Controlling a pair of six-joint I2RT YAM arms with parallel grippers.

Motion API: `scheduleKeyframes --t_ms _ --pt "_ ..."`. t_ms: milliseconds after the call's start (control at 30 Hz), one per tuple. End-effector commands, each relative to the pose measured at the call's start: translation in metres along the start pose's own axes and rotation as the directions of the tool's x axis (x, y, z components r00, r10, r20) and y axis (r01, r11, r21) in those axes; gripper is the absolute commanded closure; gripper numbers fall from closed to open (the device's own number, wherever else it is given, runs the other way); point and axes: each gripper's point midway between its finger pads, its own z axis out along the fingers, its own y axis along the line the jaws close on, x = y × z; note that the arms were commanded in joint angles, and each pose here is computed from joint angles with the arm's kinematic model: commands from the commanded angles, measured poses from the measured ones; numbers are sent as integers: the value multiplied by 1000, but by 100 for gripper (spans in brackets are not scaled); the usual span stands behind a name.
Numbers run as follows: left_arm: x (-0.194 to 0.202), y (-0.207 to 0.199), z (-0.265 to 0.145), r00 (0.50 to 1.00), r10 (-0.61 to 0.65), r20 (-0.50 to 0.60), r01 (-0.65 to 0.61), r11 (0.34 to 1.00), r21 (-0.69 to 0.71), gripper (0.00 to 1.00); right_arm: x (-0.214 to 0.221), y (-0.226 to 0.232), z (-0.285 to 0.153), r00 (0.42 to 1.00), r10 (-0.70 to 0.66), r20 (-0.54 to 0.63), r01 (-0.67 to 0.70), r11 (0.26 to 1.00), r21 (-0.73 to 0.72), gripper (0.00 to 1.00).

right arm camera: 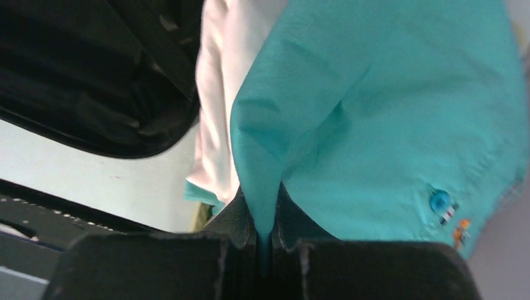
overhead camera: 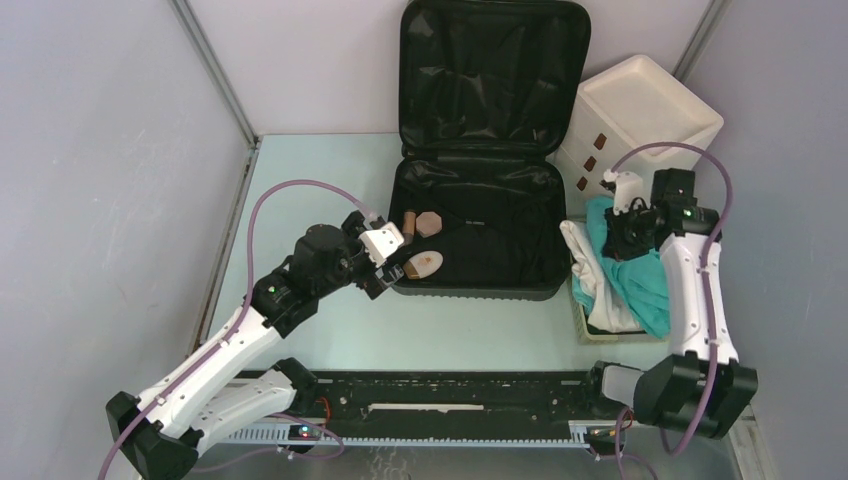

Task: Open, take out, and arrange the luggage
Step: Place the clothes in the bin.

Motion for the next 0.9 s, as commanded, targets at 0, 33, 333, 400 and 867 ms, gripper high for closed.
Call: scheduleKeyframes --t_ms 0,33,333,400,867 --pt "-3 2 -1 999 -18 27 18 1000 -16 0 -27 29 25 995 80 61 -69 985 -159 100" --pt "-3 3 0 999 -18 26 19 1000 -17 0 -25 36 31 995 86 39 -77 978 -194 99" --pt "-2 3 0 1000 -19 23 19 1000 -17 0 4 80 63 986 107 -126 -152 887 -437 56" --pt "-1 3 0 1000 -18 21 18 1000 -20 0 1 84 53 991 85 -101 -122 872 -474 44" --pt "-1 2 2 1000 -23 19 23 1000 -6 0 -40 27 -65 944 85 318 38 931 -362 32"
